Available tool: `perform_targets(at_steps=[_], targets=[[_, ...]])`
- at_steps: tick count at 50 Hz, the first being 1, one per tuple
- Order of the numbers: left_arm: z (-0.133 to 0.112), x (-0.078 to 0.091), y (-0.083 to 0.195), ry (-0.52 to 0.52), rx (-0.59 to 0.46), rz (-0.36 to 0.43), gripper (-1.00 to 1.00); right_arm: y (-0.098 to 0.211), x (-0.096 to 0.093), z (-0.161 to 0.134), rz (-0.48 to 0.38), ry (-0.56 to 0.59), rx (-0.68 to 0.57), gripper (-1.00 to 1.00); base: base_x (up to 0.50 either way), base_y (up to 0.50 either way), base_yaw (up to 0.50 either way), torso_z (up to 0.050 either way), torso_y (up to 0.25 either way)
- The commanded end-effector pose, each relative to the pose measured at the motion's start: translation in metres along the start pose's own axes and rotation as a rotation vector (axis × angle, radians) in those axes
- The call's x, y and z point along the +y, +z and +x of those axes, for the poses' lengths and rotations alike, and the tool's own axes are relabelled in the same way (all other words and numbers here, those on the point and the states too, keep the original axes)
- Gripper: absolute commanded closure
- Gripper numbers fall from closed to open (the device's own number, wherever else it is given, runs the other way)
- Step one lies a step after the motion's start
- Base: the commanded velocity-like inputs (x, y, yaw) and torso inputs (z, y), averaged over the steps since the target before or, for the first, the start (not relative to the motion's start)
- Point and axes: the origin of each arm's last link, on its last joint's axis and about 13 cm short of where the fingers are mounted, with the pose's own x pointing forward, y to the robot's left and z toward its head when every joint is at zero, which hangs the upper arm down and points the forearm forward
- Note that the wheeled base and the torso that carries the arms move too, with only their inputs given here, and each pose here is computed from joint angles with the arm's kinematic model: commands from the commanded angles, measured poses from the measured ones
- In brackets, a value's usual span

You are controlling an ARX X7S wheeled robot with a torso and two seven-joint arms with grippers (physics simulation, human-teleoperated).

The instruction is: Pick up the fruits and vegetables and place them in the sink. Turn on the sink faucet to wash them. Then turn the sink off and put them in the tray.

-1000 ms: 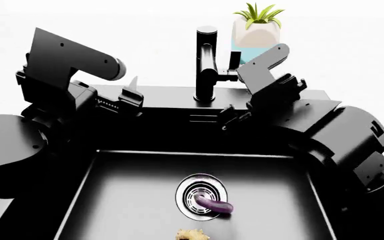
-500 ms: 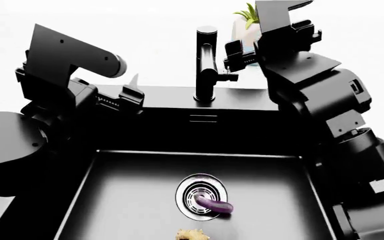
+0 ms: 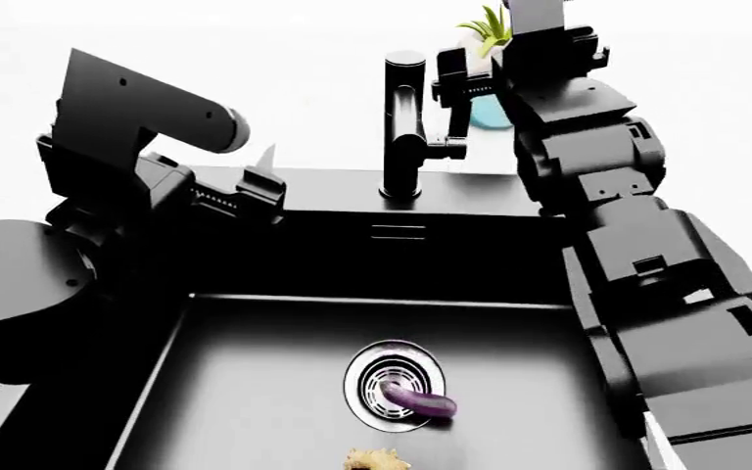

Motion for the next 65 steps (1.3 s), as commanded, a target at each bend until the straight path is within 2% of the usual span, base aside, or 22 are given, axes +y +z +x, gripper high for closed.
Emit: perform_targets(at_steps=[1, 17, 20, 31, 40, 52, 65], targets=[[-0.0011, 0.0005, 0.0020, -0.010, -0.015, -0.025, -1.00, -0.0040, 0.0020, 0.0024, 0.043, 0.043, -0.019, -1.00, 0.00, 0.00, 0.00, 0.000, 0.000], [-0.0037, 0.0015, 0.0033, -0.038, -0.067, -0.047, -1.00, -0.0030, 0.0035, 0.0024, 0.040, 0.056, -0.021, -1.00, 0.00, 0.00, 0.00, 0.000, 0.000], [-0.0039, 0.0011, 0.0024, -0.040, -0.072, -0.029, -1.00, -0.0036, 0.0034, 0.0023, 0.039, 0.056, -0.018, -1.00, 0.00, 0.00, 0.00, 0.000, 0.000], [-0.0052, 0.0009, 0.0016, -0.058, -0.073, -0.022, -1.00, -0.0043, 0.0030, 0.0023, 0.039, 0.053, -0.015, -1.00, 0.00, 0.00, 0.00, 0.000, -0.241], [-0.0065, 0.0005, 0.0032, -0.061, -0.080, -0.019, -1.00, -0.0023, 0.0030, 0.0022, 0.032, 0.044, -0.016, -1.00, 0.00, 0.00, 0.00, 0.000, -0.014], [-0.0064, 0.0018, 0.0028, -0.059, -0.082, -0.025, -1.00, -0.0027, 0.0033, 0.0020, 0.029, 0.042, -0.006, -1.00, 0.00, 0.00, 0.00, 0.000, -0.178], [-0.0069, 0.0034, 0.0032, -0.054, -0.084, -0.034, -1.00, -0.0060, -0.0034, 0.0008, 0.115, -0.106, 0.046, -1.00, 0.00, 0.00, 0.00, 0.000, 0.000]])
